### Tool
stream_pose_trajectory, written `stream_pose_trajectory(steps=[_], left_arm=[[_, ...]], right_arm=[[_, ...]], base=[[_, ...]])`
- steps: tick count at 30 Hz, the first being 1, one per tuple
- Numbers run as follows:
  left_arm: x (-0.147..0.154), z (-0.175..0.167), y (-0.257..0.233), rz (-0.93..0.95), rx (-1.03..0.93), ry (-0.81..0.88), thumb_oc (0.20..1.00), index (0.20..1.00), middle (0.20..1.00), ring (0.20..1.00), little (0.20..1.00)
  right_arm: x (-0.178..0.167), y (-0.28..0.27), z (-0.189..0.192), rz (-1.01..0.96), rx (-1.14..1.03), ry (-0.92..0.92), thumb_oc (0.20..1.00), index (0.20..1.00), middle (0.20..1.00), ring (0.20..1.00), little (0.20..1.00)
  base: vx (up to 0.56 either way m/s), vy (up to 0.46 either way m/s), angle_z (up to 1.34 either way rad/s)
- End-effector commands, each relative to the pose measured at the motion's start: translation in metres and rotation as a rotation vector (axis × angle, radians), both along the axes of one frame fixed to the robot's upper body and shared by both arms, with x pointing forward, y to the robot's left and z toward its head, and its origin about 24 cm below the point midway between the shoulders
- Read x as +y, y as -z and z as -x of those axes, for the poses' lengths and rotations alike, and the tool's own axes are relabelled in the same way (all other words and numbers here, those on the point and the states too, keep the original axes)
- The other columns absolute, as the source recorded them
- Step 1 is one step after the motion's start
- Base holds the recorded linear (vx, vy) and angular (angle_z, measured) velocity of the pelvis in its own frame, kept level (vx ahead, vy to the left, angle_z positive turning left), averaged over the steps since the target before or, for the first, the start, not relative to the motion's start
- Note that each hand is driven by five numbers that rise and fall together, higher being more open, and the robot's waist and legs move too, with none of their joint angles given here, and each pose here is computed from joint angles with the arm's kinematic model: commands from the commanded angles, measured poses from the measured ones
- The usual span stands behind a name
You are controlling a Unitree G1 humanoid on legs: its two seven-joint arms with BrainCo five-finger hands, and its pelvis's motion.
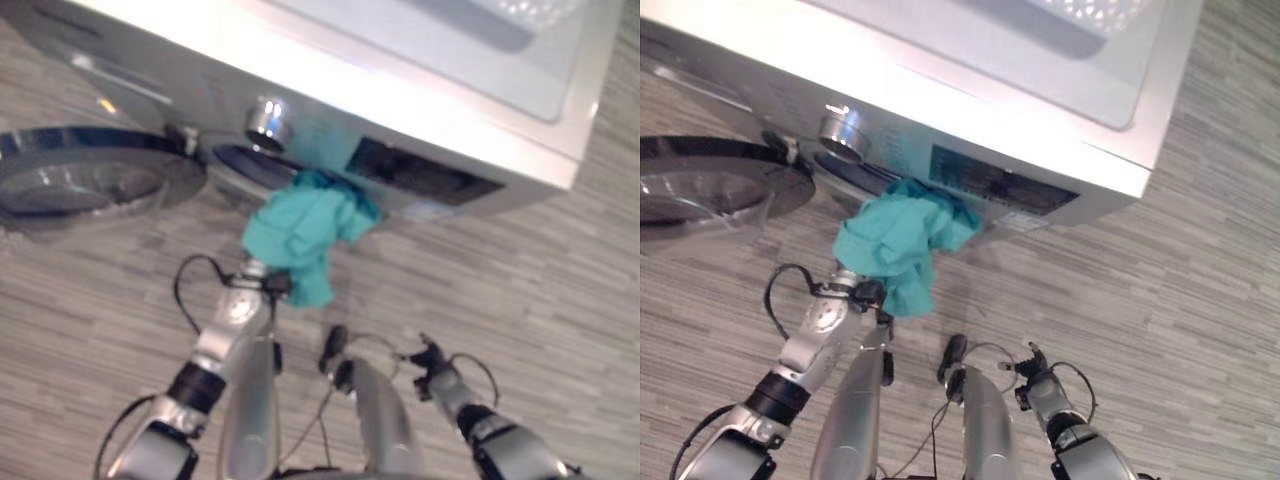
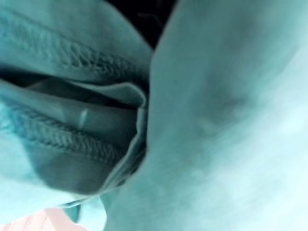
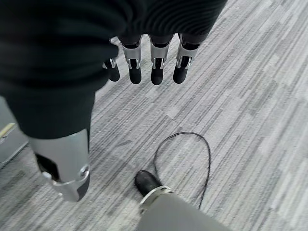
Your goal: Grab the laundry basket,head to the washer,open it,put in the laundry and shut it.
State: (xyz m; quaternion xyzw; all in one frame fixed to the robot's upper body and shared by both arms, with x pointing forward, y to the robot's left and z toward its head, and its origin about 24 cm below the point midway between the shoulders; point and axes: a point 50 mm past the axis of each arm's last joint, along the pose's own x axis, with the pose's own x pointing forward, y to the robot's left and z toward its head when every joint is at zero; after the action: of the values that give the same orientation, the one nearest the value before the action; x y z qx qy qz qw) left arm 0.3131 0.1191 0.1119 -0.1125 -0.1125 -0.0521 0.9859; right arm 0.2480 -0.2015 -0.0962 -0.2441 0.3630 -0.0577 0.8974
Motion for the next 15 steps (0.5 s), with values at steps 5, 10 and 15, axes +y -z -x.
stream_pose_trajectory(steps=[5,10,15], left_arm=[[-0.049,0.001,-0.031,0.141,-0.109,0.122,0.200,0.200,0.200,0.200,0.200],[-0.061,-0.010,-0.045,0.149,-0.123,0.102,0.200,0.200,0.200,0.200,0.200],[-0.075,-0.019,-0.075,0.173,-0.195,0.073,0.200,0.200,0.200,0.200,0.200]], right_arm=[[-0.003,0.004,0.009,0.005,-0.007,0.046,1.000,1.000,1.000,1.000,1.000],[-0.001,0.004,0.012,-0.022,-0.032,0.064,1.000,1.000,1.000,1.000,1.000],[0.007,0.001,0.011,-0.052,-0.082,0.058,1.000,1.000,1.000,1.000,1.000]], base=[[-0.04,-0.009,0.04],[-0.02,-0.022,-0.04],[-0.03,-0.041,0.00]])
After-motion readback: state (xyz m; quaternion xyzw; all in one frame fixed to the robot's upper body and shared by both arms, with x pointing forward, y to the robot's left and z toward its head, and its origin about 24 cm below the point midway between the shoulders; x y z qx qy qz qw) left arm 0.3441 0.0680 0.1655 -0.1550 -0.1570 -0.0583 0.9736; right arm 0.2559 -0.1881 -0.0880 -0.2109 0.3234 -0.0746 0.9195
